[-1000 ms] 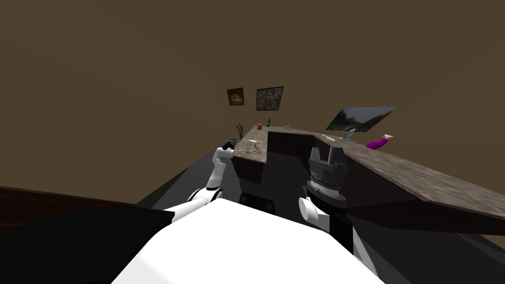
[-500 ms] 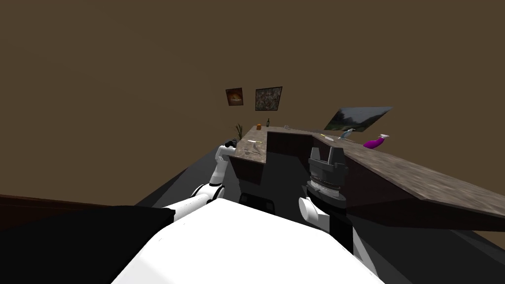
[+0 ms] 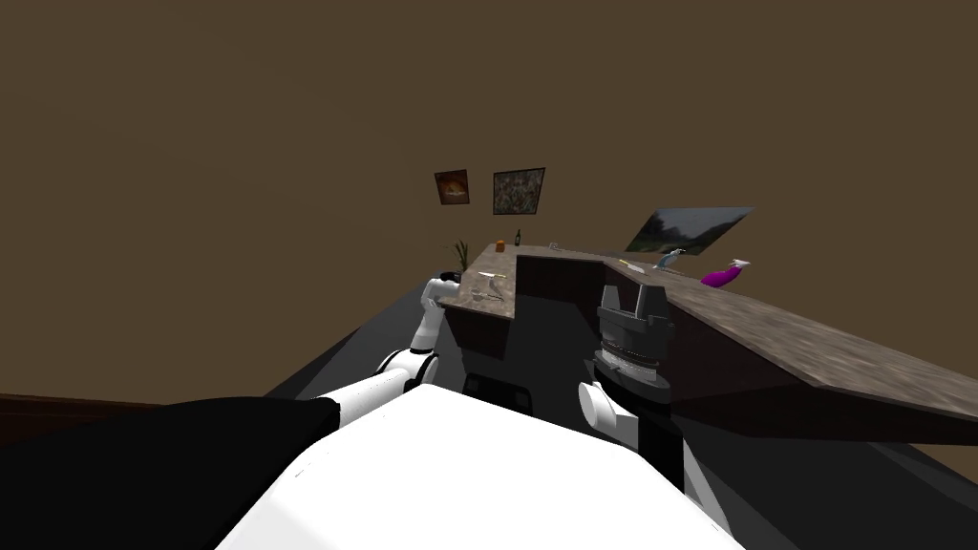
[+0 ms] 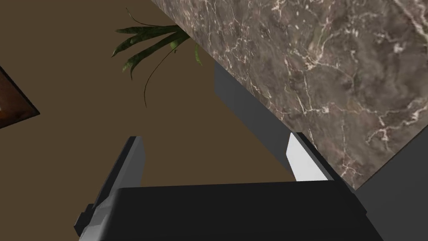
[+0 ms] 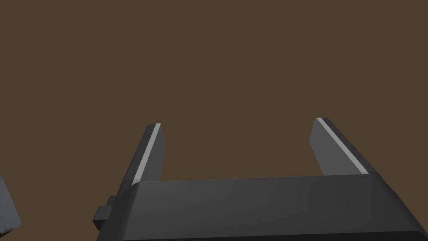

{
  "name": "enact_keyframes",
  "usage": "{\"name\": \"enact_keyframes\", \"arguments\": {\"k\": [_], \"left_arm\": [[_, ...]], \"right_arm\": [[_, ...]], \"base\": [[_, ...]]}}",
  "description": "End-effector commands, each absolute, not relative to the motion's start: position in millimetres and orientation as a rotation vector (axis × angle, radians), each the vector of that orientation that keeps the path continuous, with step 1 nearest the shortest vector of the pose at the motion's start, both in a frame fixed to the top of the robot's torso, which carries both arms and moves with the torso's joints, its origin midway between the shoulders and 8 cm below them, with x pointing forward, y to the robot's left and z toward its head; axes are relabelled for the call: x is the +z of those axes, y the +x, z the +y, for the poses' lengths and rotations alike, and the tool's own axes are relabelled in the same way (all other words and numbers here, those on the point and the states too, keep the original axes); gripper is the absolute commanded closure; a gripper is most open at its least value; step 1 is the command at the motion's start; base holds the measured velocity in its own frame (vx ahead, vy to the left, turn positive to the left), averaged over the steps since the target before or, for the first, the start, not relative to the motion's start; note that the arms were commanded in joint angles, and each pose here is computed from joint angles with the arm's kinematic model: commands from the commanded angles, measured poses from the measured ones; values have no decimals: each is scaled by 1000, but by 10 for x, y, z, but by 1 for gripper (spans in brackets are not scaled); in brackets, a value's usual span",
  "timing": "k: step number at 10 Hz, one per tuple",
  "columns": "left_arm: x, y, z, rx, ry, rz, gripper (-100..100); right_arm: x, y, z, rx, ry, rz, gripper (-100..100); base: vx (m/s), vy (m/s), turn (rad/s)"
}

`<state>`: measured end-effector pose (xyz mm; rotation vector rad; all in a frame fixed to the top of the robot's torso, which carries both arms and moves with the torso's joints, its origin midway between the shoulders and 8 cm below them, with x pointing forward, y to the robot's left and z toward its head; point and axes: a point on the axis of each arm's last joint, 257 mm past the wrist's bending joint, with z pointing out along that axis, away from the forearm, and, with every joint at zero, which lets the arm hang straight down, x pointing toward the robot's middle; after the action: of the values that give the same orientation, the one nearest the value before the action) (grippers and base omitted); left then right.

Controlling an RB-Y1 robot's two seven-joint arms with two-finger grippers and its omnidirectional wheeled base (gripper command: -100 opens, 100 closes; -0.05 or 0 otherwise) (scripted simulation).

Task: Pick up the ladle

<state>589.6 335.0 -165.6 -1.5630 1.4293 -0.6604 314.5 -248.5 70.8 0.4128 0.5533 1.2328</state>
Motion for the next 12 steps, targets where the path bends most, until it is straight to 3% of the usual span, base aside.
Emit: {"name": "enact_keyframes", "arguments": {"k": [1,12], "left_arm": [[-1764,5934,3251,-643,-1611,1470,-100],[-2429,5660,2784,-460,-1866,1718,-100]], "right_arm": [[708,3145,-2485,1233,413,553,0],[708,3145,-2485,1233,413,553,0]], "base": [[52,13,-35],[52,11,-26]]}}
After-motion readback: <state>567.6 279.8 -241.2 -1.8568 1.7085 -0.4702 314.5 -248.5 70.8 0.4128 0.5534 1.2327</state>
